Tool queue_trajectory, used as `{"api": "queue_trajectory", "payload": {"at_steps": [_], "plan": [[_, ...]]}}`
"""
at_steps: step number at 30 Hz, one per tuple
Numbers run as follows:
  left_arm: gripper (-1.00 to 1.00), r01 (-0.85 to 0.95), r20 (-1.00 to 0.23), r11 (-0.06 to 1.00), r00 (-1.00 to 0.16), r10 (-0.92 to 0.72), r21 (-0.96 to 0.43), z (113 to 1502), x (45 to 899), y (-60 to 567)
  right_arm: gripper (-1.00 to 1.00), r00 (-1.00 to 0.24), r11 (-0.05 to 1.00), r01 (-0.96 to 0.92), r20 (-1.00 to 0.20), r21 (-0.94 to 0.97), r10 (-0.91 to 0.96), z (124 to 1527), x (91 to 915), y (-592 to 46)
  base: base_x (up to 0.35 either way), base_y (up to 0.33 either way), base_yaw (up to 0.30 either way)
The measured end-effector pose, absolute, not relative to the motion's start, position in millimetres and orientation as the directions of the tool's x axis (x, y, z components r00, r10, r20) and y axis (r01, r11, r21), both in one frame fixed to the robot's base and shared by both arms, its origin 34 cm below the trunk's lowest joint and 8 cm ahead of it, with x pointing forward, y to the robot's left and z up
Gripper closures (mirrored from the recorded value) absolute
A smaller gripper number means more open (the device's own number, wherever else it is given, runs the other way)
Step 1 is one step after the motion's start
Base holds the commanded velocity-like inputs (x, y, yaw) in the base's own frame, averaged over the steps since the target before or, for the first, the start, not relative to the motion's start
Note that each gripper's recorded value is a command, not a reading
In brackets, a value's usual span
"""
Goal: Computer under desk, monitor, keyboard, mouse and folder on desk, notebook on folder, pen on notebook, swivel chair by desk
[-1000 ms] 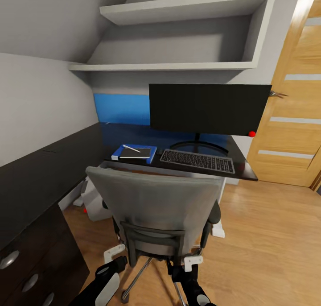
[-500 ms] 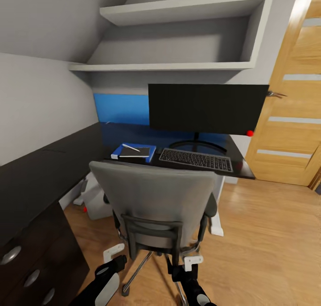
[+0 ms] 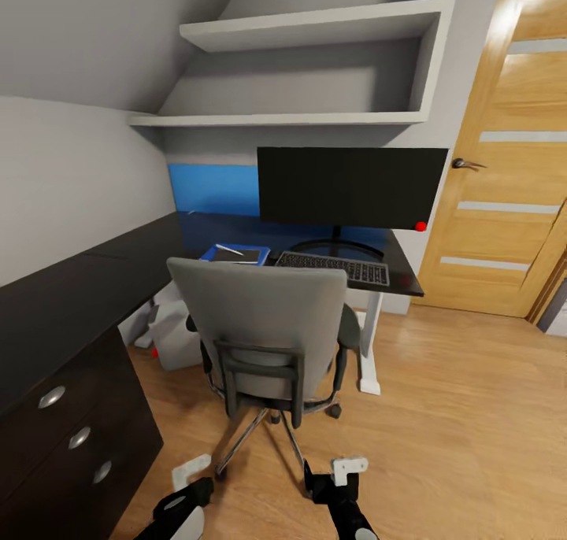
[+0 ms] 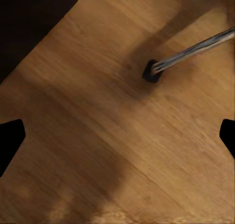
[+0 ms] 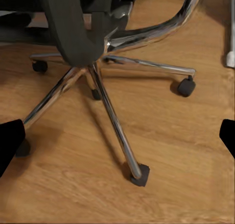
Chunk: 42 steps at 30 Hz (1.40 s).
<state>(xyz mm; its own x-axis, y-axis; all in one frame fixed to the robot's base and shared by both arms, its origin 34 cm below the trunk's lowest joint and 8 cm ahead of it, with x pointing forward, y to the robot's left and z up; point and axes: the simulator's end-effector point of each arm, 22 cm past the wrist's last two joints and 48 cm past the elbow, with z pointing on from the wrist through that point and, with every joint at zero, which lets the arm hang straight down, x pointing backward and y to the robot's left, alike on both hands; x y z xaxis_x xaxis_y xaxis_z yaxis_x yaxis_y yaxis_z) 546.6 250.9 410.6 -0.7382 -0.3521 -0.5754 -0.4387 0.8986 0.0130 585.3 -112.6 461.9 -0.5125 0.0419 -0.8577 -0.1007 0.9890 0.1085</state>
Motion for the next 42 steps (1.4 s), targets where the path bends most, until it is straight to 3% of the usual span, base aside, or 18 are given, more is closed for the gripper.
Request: {"api": "queue_trajectory", "payload": {"at_steps": [11,24,42], "plan": [[-1.0,-0.498,-0.581,0.855,-0.742,-0.335,0.142,391,480,301,-1.0,-0.522,0.995,-0.078,-0.853,0.06,0.01,464,575,-137,-0.03,-0.004,0.0],[-1.0,-0.457,-0.64,0.888,-0.698,-0.321,0.053,414,484,301,-1.0,-0.548,0.997,-0.067,-0.837,0.027,-0.014,478,569,-153,-0.001,0.0,0.0],[-1.0,-0.465,-0.647,0.882,-0.695,-0.313,0.073,450,487,318,-1.0,-0.607,0.998,-0.047,-0.792,-0.039,-0.059,490,548,-182,0.0,0.0,0.0]]}}
